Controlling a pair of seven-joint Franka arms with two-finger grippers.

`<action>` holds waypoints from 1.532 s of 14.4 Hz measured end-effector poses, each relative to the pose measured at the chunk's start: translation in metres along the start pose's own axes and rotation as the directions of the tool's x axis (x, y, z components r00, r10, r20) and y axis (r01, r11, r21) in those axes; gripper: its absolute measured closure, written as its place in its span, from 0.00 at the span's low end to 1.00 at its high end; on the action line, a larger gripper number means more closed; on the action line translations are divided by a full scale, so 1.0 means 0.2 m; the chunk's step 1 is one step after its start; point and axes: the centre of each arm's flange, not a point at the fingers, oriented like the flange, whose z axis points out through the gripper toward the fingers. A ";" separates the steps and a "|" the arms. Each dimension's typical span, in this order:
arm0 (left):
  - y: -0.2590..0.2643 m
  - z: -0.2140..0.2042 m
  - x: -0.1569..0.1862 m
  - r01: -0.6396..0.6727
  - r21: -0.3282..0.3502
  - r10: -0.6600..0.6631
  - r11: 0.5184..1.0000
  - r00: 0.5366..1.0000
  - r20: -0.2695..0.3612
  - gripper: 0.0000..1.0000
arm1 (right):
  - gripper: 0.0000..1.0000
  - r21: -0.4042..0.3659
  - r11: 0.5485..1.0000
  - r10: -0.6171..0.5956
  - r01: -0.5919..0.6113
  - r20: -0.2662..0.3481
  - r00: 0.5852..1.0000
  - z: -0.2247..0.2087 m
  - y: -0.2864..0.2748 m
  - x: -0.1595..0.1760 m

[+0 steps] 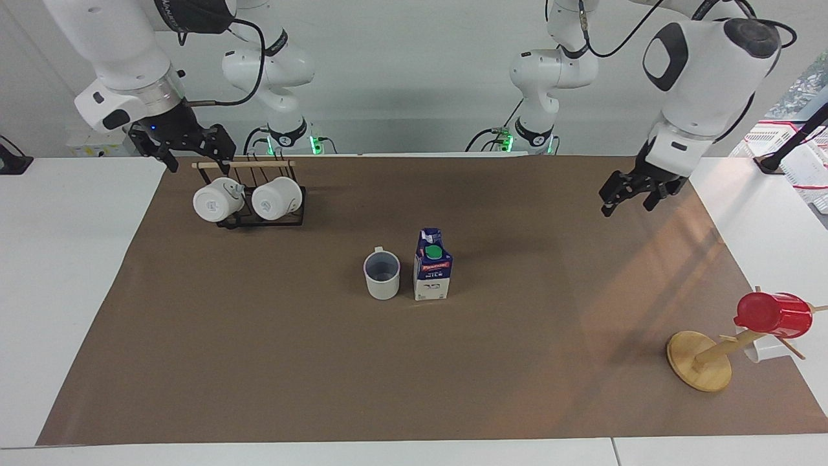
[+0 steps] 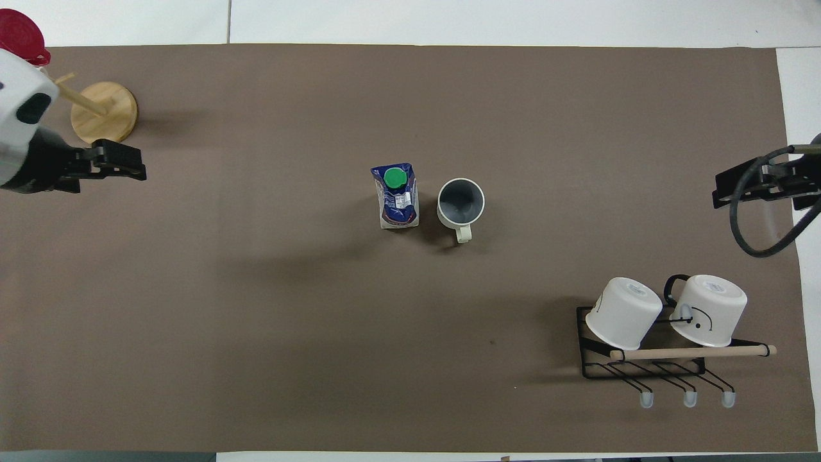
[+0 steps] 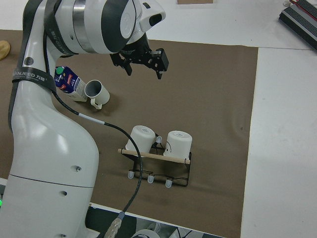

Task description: Place cup and milk on table

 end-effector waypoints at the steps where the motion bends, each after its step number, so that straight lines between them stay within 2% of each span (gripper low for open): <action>1: -0.04 -0.07 0.00 -0.007 0.000 0.007 1.000 1.000 0.005 0.00 | 0.00 0.000 1.000 0.000 0.000 0.000 1.000 0.00 0.00 0.00; 6: -0.09 -0.29 -0.05 -0.008 0.004 0.008 1.000 0.999 0.051 0.00 | 0.00 0.000 1.000 0.000 0.000 0.000 1.000 0.00 0.00 0.00; 13: -0.09 -0.23 -0.05 -0.010 0.007 0.009 1.000 0.995 0.098 0.00 | 0.00 0.000 1.000 0.000 0.000 0.000 1.000 0.00 0.00 0.00; 22: -0.08 -0.23 -0.05 -0.010 0.007 0.010 1.000 0.995 0.098 0.00 | 0.00 0.000 1.000 0.000 0.000 0.000 1.000 0.00 0.00 0.00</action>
